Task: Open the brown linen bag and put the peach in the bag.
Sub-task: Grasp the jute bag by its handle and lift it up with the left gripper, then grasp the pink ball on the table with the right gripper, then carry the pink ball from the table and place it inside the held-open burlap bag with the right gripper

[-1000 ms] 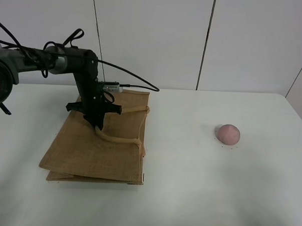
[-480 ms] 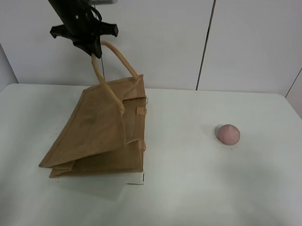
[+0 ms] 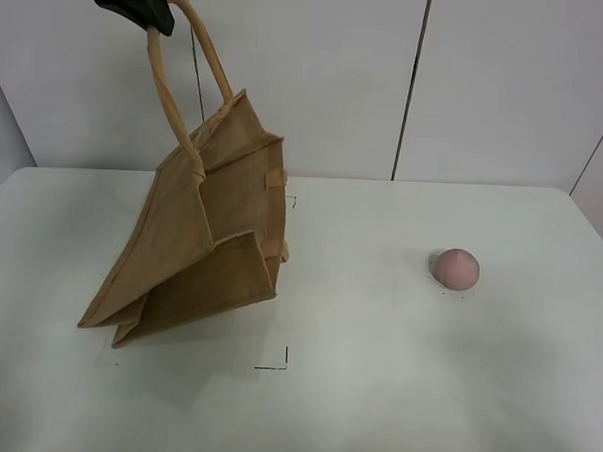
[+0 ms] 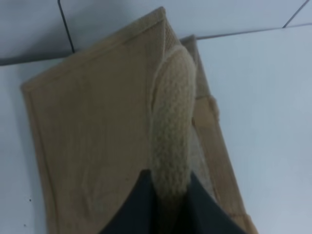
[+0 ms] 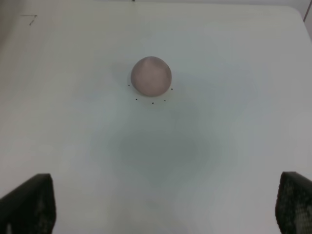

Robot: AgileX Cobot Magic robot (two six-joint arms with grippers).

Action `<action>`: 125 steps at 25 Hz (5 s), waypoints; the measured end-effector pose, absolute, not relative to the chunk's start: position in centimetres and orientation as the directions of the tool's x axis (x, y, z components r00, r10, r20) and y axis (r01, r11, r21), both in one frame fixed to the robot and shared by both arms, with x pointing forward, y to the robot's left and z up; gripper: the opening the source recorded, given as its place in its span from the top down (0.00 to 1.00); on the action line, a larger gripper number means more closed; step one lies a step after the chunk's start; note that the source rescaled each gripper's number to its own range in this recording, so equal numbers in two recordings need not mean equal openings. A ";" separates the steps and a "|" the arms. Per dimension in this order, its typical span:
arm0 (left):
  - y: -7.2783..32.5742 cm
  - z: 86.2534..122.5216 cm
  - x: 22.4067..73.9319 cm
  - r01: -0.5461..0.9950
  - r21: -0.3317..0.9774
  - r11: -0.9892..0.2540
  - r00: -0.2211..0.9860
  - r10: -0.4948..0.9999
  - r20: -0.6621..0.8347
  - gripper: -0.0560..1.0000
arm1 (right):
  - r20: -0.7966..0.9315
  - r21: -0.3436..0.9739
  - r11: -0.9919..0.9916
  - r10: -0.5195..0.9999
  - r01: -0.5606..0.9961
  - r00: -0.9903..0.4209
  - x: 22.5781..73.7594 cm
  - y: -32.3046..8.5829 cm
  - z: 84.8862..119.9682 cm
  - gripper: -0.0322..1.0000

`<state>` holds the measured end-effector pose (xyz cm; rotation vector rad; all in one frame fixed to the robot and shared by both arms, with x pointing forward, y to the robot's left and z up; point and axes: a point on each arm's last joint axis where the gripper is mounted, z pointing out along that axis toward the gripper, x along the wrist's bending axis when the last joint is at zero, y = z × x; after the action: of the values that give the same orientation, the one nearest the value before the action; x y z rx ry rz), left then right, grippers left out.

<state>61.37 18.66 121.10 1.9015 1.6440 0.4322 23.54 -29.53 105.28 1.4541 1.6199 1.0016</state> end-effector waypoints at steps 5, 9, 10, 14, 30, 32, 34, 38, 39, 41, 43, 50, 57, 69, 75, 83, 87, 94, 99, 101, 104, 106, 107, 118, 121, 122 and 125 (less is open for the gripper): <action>18.4 121.6 60.9 0.781 0.621 -0.065 0.209 0.964 -0.162 0.95 | -0.012 0.839 0.063 0.995 0.540 -0.098 25.7 -29.4 106.0 0.00; 18.4 121.9 60.6 0.776 0.627 -0.069 0.219 0.961 -0.166 0.95 | 0.001 0.722 0.068 0.995 0.688 -0.099 30.1 -29.2 107.2 0.00; 18.4 122.0 60.6 0.776 0.627 -0.069 0.219 0.961 -0.166 0.95 | 0.004 0.702 0.068 0.995 0.709 -0.099 31.3 -29.1 107.6 0.00; 18.4 122.0 60.6 0.775 0.627 -0.071 0.221 0.961 -0.165 0.95 | 0.014 0.589 0.068 0.995 0.805 -0.095 37.6 -28.9 107.9 0.00; 18.4 122.0 60.6 0.775 0.628 -0.073 0.223 0.961 -0.163 0.95 | 0.046 0.140 0.084 0.995 0.987 -0.091 61.8 -27.6 98.4 0.00; 18.4 122.0 60.6 0.774 0.629 -0.079 0.227 0.961 -0.159 0.95 | 0.046 0.120 0.094 0.994 0.988 -0.100 63.5 -27.5 97.4 0.00; 18.4 122.0 60.6 0.773 0.629 -0.080 0.228 0.961 -0.159 0.95 | 0.047 0.107 0.098 0.994 0.989 -0.103 64.5 -27.4 96.4 0.00; 18.4 122.0 60.6 0.773 0.629 -0.081 0.229 0.961 -0.158 0.95 | 0.044 0.117 0.112 0.992 0.987 -0.118 65.9 -27.3 95.0 0.00; 18.4 122.0 60.6 0.773 0.629 -0.082 0.230 0.960 -0.157 0.95 | 0.045 0.118 0.120 0.991 0.986 -0.126 66.2 -27.2 94.7 0.00; 18.4 122.0 60.6 0.772 0.630 -0.084 0.232 0.960 -0.156 0.95 | 0.043 0.111 0.155 0.986 0.982 -0.161 66.3 -26.6 94.0 0.00; 18.4 122.0 60.6 0.772 0.630 -0.086 0.233 0.960 -0.155 0.95 | 0.038 0.124 0.184 0.981 0.975 -0.190 66.4 -25.7 93.6 0.00; 18.4 122.0 60.6 0.772 0.630 -0.086 0.233 0.960 -0.155 0.95 | 0.020 0.172 0.172 0.984 0.970 -0.178 66.9 -25.1 93.4 0.00; 18.4 122.0 60.6 0.772 0.630 -0.086 0.234 0.960 -0.154 0.95 | 0.010 0.145 0.153 0.988 0.978 -0.156 67.3 -25.8 91.4 0.00; 18.4 122.0 60.6 0.772 0.630 -0.086 0.234 0.960 -0.154 0.95 | 0.020 0.124 0.152 0.988 0.981 -0.156 67.6 -25.7 88.9 0.13; 18.4 122.0 60.6 0.772 0.630 -0.086 0.234 0.960 -0.154 0.95 | 0.030 0.119 0.144 0.988 0.982 -0.149 67.6 -25.6 89.1 0.87; 18.4 122.0 60.6 0.772 0.630 -0.086 0.234 0.960 -0.155 0.95 | 0.112 0.189 0.124 0.983 0.974 -0.147 68.9 -24.6 94.6 0.97; 18.4 122.0 60.6 0.772 0.630 -0.086 0.234 0.960 -0.155 0.95 | 0.143 0.343 0.156 0.966 0.926 -0.216 69.4 -22.9 102.0 0.97; 18.4 122.0 60.6 0.772 0.630 -0.086 0.234 0.960 -0.155 0.95 | 0.217 0.493 0.259 0.888 0.831 -0.405 68.3 -16.8 108.9 0.97; 18.4 122.0 60.6 0.772 0.630 -0.086 0.234 0.960 -0.155 0.95 | 0.244 0.534 0.385 0.782 0.753 -0.573 66.3 -10.9 109.4 0.97; 18.4 122.0 60.6 0.772 0.630 -0.086 0.234 0.960 -0.155 0.95 | 0.235 0.559 0.415 0.751 0.718 -0.617 65.6 -8.9 109.5 0.97; 18.4 122.0 60.6 0.772 0.630 -0.086 0.234 0.960 -0.155 0.95 | 0.197 0.613 0.456 0.702 0.645 -0.684 64.7 -6.3 109.7 0.97; 18.4 122.0 60.6 0.772 0.630 -0.086 0.234 0.960 -0.155 0.95 | 0.168 0.643 0.486 0.664 0.591 -0.729 64.3 -4.6 109.5 0.97; 18.4 122.0 60.6 0.772 0.630 -0.086 0.234 0.960 -0.155 0.95 | 0.162 0.652 0.494 0.650 0.575 -0.742 64.3 -4.0 109.1 0.97; 18.4 122.0 60.6 0.772 0.630 -0.086 0.234 0.960 -0.155 0.95 | 0.255 0.590 0.515 0.613 0.622 -0.748 66.4 -0.9 100.3 0.97; 18.4 122.0 60.6 0.772 0.630 -0.086 0.234 0.960 -0.155 0.95 | 0.308 0.609 0.478 0.593 0.633 -0.744 66.9 -0.1 98.7 0.97; 18.4 122.0 60.6 0.772 0.630 -0.086 0.234 0.960 -0.155 0.95 | 0.319 0.614 0.471 0.585 0.633 -0.745 67.0 0.1 98.1 0.97; 18.4 122.0 60.6 0.772 0.630 -0.086 0.234 0.960 -0.155 0.95 | 0.343 0.627 0.451 0.573 0.636 -0.745 67.4 0.5 96.5 0.97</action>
<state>60.56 18.43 121.97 1.9043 1.5845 0.3992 67.41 0.55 96.50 1.1454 2.7446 1.2428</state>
